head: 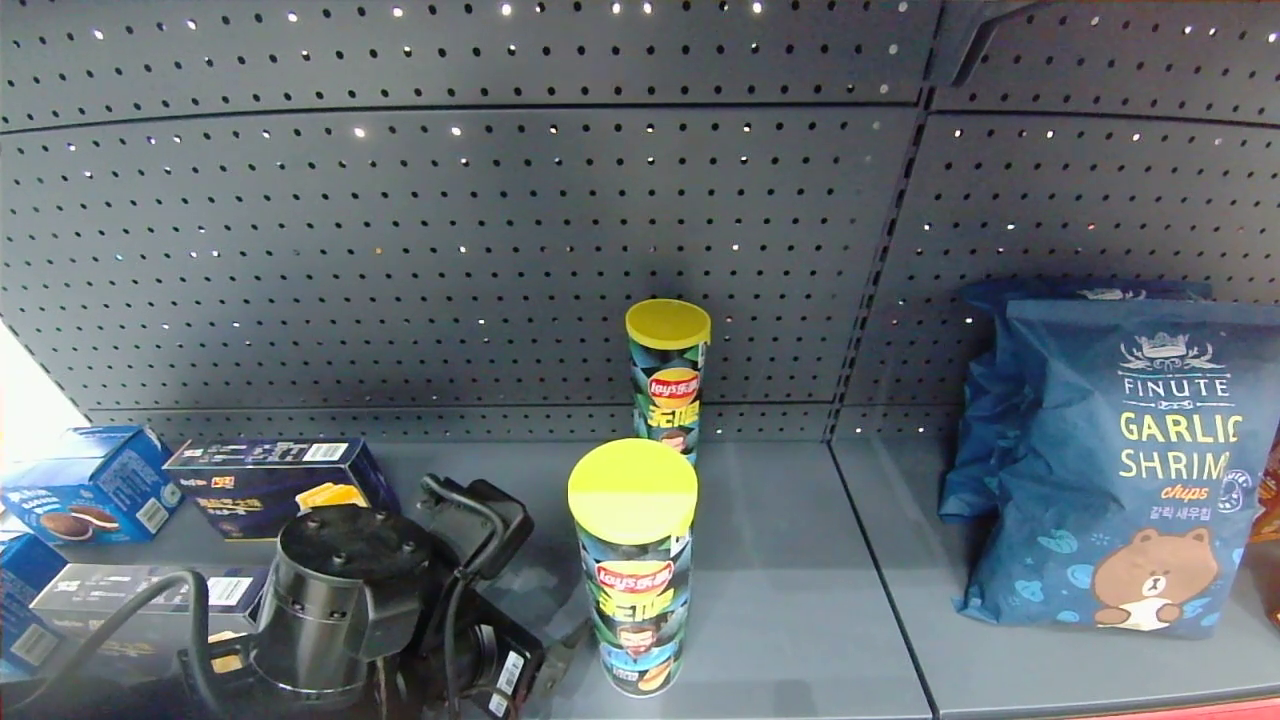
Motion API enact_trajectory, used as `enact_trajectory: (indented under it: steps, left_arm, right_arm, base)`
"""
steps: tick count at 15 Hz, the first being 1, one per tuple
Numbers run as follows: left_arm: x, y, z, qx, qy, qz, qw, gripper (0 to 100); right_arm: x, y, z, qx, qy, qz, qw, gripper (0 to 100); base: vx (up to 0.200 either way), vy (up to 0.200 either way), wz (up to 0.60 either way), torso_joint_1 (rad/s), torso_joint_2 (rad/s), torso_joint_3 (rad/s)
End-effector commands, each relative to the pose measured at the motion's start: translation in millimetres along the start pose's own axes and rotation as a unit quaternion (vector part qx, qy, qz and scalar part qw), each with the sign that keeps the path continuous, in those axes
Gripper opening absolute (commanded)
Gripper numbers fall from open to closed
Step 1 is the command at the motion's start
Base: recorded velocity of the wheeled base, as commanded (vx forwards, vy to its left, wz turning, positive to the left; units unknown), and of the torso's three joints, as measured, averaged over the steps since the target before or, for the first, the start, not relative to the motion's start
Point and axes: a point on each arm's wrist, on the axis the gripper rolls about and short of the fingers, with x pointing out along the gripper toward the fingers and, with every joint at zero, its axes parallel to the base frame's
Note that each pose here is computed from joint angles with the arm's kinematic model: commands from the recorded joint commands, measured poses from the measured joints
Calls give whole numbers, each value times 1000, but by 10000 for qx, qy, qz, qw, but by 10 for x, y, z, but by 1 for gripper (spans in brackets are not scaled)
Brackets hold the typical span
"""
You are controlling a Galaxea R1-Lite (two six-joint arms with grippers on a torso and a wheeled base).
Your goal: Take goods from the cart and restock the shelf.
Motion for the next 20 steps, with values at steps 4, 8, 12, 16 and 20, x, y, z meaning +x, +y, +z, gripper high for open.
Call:
enact_trajectory:
  steps: [4,8,12,16,20]
  left_arm:
    - [9,-36,16,36,-24,27,10000,100]
    - [24,-70,21,57,-17,-2,10000,100]
    - [36,-75,36,49,-33,29,10000,100]
    - [63,-87,55,51,-42,23,10000,100]
    - [74,-113,43,85,-11,-16,10000,100]
  right_arm:
    - [1,0,0,-4,6,3,10000,100]
    - [1,0,0,-4,6,3,10000,100]
    - [1,0,0,-4,6,3,10000,100]
    - [1,0,0,4,6,3,10000,100]
    - [1,0,0,-4,6,3,10000,100]
  base:
    - [0,0,0,0,0,0]
    - [0,0,0,0,0,0]
    - [0,0,0,0,0,0]
    - [0,0,0,0,0,0]
    - [0,0,0,0,0,0]
